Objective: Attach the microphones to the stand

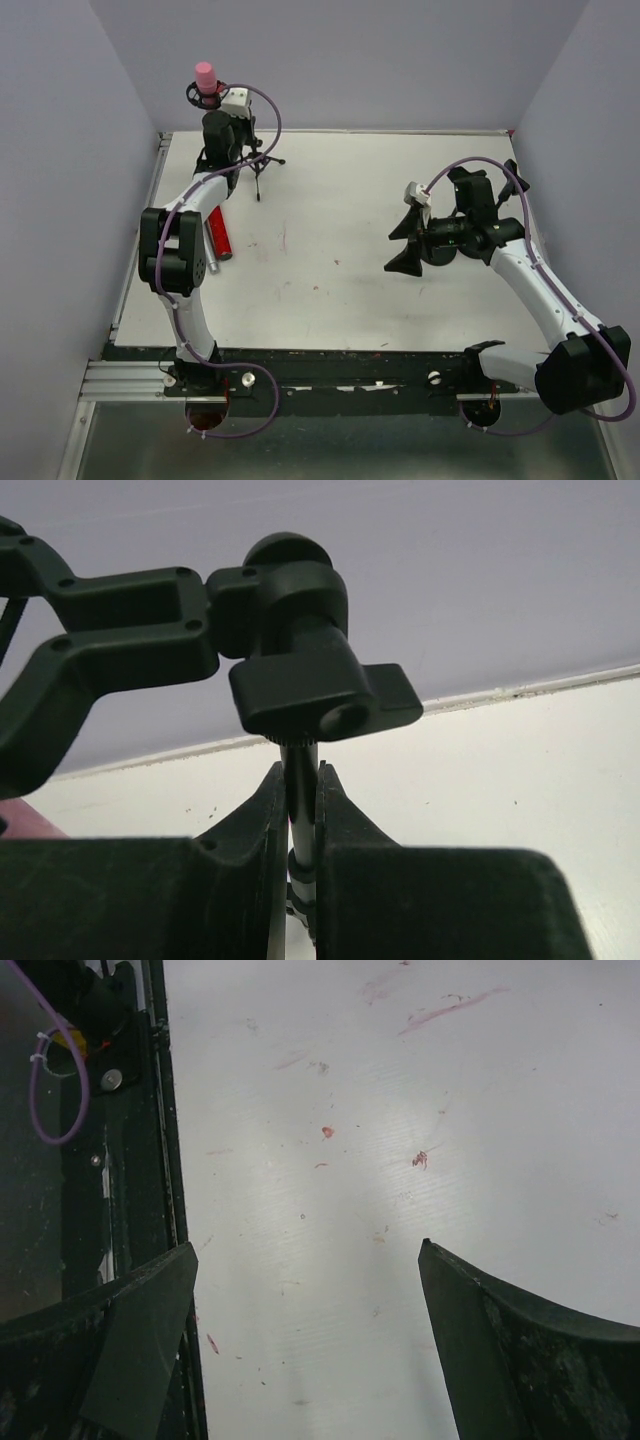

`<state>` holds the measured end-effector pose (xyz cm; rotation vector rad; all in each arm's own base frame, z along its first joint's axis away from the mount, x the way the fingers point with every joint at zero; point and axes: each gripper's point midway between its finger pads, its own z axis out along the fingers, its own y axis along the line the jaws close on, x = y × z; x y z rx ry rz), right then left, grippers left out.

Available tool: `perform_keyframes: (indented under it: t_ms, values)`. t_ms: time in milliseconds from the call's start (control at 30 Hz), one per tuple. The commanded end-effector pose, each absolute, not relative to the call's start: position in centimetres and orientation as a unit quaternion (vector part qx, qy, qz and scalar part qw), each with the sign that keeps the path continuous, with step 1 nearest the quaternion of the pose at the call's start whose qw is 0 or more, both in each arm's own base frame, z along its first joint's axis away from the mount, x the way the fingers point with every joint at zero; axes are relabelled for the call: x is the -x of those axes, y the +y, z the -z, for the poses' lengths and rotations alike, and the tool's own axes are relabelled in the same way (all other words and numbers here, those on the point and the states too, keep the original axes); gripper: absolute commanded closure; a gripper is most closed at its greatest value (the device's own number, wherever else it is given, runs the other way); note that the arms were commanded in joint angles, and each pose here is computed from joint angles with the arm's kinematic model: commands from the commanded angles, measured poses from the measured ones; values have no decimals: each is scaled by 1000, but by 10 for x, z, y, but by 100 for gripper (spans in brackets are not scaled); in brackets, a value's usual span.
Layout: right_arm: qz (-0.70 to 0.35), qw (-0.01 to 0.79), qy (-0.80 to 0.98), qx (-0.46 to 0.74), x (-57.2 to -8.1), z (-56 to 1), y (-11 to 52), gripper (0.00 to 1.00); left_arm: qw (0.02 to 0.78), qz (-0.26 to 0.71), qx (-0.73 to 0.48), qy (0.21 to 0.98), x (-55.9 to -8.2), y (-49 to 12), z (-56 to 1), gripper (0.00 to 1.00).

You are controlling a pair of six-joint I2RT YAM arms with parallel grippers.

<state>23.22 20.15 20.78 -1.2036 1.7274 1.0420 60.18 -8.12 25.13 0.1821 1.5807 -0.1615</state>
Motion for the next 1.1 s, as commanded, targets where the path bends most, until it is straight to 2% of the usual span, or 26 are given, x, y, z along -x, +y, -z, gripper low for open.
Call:
perform_keyframes:
  t_ms: [0,267,500,900,1033,1067]
  values:
    - [-414,384,674,477,-232,-210,201,0,726,72,-86,678,-599,-78,-272,83]
    - [-413,384,672,479,-231,-211,201,0,726,83,-69,680,-582,-74,-275,47]
    - [-410,386,671,483,-229,-212,200,0,724,85,-56,682,-557,-70,-295,25]
    - [-405,394,665,489,-227,-217,199,0,678,115,-24,725,-460,-66,-283,21]
    - [-400,402,665,486,-228,-233,197,0,677,141,11,722,-418,-64,-311,20]
    - [-404,401,661,488,-224,-243,198,0,680,153,17,717,-406,-65,-323,14]
